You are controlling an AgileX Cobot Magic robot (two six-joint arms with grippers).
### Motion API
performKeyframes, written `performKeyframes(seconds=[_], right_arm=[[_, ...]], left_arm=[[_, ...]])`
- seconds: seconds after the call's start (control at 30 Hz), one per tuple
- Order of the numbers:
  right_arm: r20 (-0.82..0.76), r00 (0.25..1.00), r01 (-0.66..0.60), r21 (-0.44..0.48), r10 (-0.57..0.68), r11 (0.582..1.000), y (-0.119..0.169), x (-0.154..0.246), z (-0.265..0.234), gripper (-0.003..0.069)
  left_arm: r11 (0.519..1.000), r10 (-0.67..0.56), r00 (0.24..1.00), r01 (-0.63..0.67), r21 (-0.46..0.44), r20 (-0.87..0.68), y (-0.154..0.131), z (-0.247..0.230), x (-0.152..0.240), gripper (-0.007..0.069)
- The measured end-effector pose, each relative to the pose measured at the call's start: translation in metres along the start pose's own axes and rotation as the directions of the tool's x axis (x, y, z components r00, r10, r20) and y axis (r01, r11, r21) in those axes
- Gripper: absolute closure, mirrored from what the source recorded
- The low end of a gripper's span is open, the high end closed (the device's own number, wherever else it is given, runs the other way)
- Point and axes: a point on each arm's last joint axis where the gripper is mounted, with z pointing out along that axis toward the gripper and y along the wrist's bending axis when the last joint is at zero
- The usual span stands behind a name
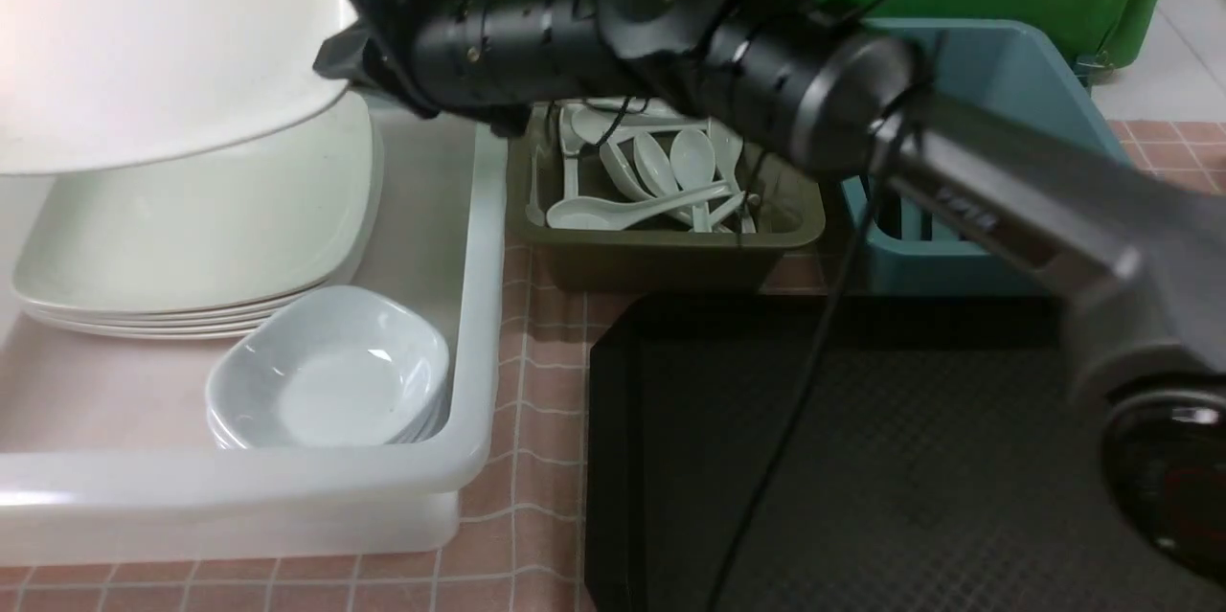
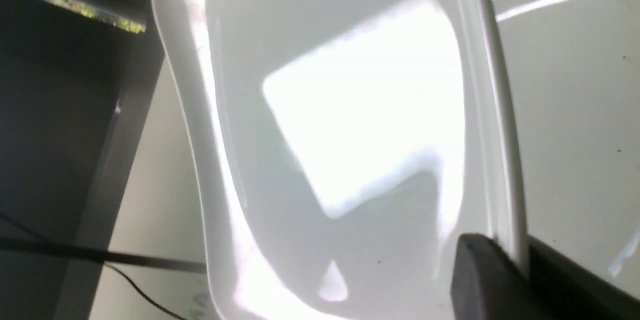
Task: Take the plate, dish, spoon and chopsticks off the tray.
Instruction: Use the right arm to put the plate into the large storage box on the left
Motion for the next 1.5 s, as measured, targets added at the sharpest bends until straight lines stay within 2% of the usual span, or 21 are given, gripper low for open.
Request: performKeyframes(seconds=[0.37, 0.8, 0.9, 1.03, 1.33, 1.47, 1.5], right_arm=[[0.061, 0.997, -0.055, -0.016, 0.056, 0.998, -0.003, 0.038, 0.035, 0.0585], [0.053, 0.991, -0.126, 0.034, 0.124, 0.991, -0.035, 0.052, 0.056, 0.0576], [0.056, 0.99, -0.13, 0.037, 0.128, 0.991, -0.037, 0.052, 0.057, 0.0528], [0.063, 0.987, -0.148, 0.04, 0.145, 0.988, -0.042, 0.053, 0.059, 0.0412], [0.055, 0.988, -0.146, 0.04, 0.143, 0.988, -0.042, 0.054, 0.06, 0.0361], [0.023, 0.991, -0.135, 0.052, 0.134, 0.989, -0.043, 0.057, 0.06, 0.0205], [0.021, 0.991, -0.133, 0.053, 0.132, 0.99, -0.043, 0.057, 0.06, 0.019]], left_arm=[[1.0, -0.002, 0.999, 0.003, 0.005, -0.04, 0.0, 0.0, 0.004, 0.0625], [1.0, 0.005, 0.999, -0.005, 0.004, -0.053, 0.0, 0.0, 0.005, 0.0622], [1.0, 0.006, 0.998, -0.005, 0.004, -0.056, 0.0, 0.0, 0.005, 0.0622], [1.0, 0.006, 0.998, -0.006, 0.003, -0.059, 0.0, 0.0, 0.005, 0.0621], [1.0, 0.027, 0.998, -0.027, 0.002, -0.06, 0.0, 0.0, 0.005, 0.0621], [1.0, 0.028, 0.998, -0.028, 0.003, -0.06, 0.0, 0.0, 0.005, 0.0621], [1.0, 0.028, 0.998, -0.028, 0.003, -0.06, 0.0, 0.0, 0.005, 0.0621]])
